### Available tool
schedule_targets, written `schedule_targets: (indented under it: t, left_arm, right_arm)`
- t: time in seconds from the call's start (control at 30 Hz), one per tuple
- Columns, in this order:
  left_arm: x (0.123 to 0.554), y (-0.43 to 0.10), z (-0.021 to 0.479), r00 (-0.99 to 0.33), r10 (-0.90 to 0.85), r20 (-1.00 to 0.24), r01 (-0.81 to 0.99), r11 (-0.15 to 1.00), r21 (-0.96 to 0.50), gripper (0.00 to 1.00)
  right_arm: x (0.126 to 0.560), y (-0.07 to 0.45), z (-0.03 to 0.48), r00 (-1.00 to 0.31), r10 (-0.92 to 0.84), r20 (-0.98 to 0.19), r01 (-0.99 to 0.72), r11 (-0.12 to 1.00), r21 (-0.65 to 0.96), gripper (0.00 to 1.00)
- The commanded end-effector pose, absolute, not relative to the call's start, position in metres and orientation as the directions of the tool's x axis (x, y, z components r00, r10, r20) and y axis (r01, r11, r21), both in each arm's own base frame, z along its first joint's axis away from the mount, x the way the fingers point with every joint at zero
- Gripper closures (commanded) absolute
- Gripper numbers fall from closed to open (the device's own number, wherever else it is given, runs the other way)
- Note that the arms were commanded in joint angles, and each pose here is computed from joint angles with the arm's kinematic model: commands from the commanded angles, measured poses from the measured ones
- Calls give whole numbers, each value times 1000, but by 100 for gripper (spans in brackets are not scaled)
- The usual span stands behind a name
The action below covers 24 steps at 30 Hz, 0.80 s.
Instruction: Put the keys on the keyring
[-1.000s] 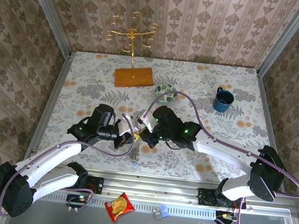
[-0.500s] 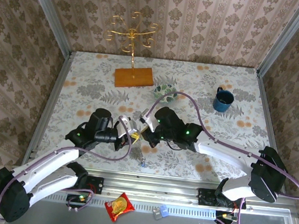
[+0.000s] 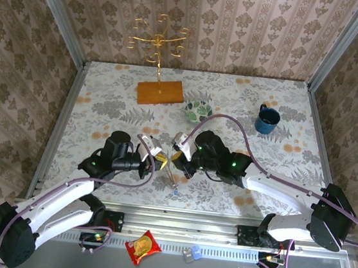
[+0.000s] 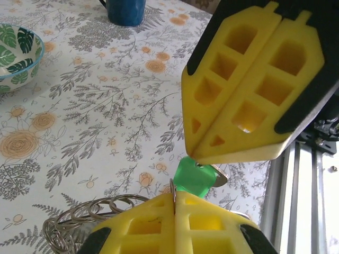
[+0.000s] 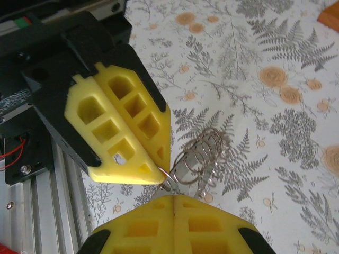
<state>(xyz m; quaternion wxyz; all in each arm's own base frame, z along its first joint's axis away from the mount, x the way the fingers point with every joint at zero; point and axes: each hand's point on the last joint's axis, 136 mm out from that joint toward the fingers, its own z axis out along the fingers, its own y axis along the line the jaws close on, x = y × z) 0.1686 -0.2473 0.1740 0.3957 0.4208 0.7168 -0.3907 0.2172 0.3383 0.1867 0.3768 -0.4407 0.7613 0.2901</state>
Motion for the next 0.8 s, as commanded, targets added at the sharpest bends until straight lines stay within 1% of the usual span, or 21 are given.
schedule_targets:
  t: [0.0,0.43,0.77]
  left_arm:
    - [163,-252,192,-337,226,-914,921,282,-270,100]
    - [160,-254,191,-348,229,-909,925,243,-293,100]
    - [163,-253,191,-350,227,-909,923,251,-292,100]
  right_arm:
    - [216,344,199,-248,-442,-862,-921,382,69,100]
    - [219,347,203,-236,-445,-864,-923,381,55,100]
    - [216,348,203,-240,-445,-863,-928,366,70,100]
